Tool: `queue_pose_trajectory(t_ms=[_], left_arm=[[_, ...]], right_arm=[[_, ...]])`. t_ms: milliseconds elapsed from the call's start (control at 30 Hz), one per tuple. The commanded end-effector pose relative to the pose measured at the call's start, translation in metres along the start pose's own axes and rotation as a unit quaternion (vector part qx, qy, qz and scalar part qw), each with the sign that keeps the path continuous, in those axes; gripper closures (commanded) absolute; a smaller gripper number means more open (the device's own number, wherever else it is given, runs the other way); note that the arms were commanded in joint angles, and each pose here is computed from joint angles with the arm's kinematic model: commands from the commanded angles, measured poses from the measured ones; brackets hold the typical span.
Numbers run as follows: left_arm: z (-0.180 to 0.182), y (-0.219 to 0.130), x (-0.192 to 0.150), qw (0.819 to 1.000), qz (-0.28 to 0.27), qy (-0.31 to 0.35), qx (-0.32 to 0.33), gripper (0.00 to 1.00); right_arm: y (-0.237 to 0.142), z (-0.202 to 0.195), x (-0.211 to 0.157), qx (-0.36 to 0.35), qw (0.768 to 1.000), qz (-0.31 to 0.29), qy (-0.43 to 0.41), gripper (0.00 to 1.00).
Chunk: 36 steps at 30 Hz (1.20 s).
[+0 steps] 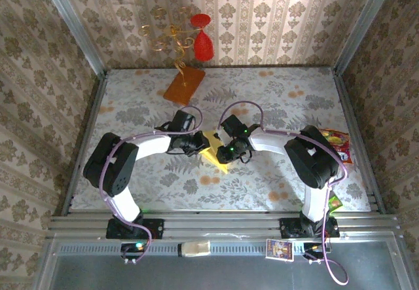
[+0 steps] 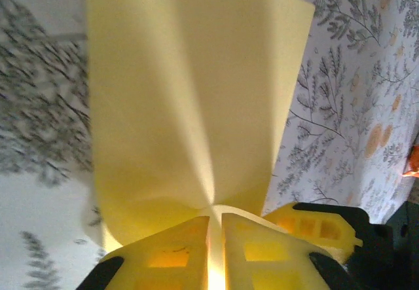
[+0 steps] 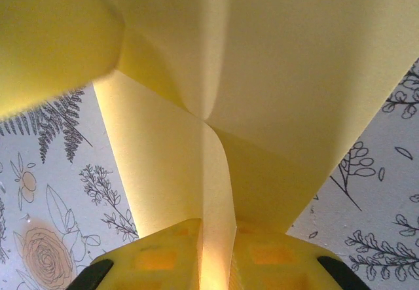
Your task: Fold a paper plane with a square sheet of paper (pick it up from the middle)
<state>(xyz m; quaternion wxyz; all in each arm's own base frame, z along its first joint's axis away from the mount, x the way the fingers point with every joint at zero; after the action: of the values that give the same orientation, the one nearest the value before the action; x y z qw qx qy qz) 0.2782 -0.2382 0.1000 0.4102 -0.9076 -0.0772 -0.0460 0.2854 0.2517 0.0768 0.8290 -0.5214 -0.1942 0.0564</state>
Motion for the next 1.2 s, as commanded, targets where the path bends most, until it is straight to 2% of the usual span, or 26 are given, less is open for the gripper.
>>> queue_pose_trajectory(t_ms=[0, 367, 1167], left_arm=[[-0.006, -0.002, 0.000, 0.999, -0.025, -0.022, -0.004, 0.89], [0.000, 0.014, -0.026, 0.999, 0.011, -0.032, 0.028, 0.92], [0.019, 0.020, -0.038, 0.996, 0.034, -0.040, 0.074, 0.92]], right_arm=[[0.015, -0.015, -0.018, -0.031, 0.998, 0.051, 0.022, 0.80], [0.016, -0.016, -0.019, -0.035, 0.998, 0.055, 0.023, 0.80], [0.019, -0.018, -0.019, -0.040, 0.997, 0.061, 0.029, 0.79]])
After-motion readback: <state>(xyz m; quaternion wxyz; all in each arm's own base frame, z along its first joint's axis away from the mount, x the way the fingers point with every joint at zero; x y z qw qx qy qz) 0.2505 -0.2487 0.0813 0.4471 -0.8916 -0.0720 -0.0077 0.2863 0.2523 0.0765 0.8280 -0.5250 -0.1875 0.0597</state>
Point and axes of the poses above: each hand's point on the last joint's axis, 136 mm out from that joint toward the fingers, its own y axis out along the fingers, its own z axis along the line the jaws close on, x = y × z, the point moved 7 cm from there along -y, back along the fingers, and after that the axes turned 7 degrees about y, right-handed, at the moved point
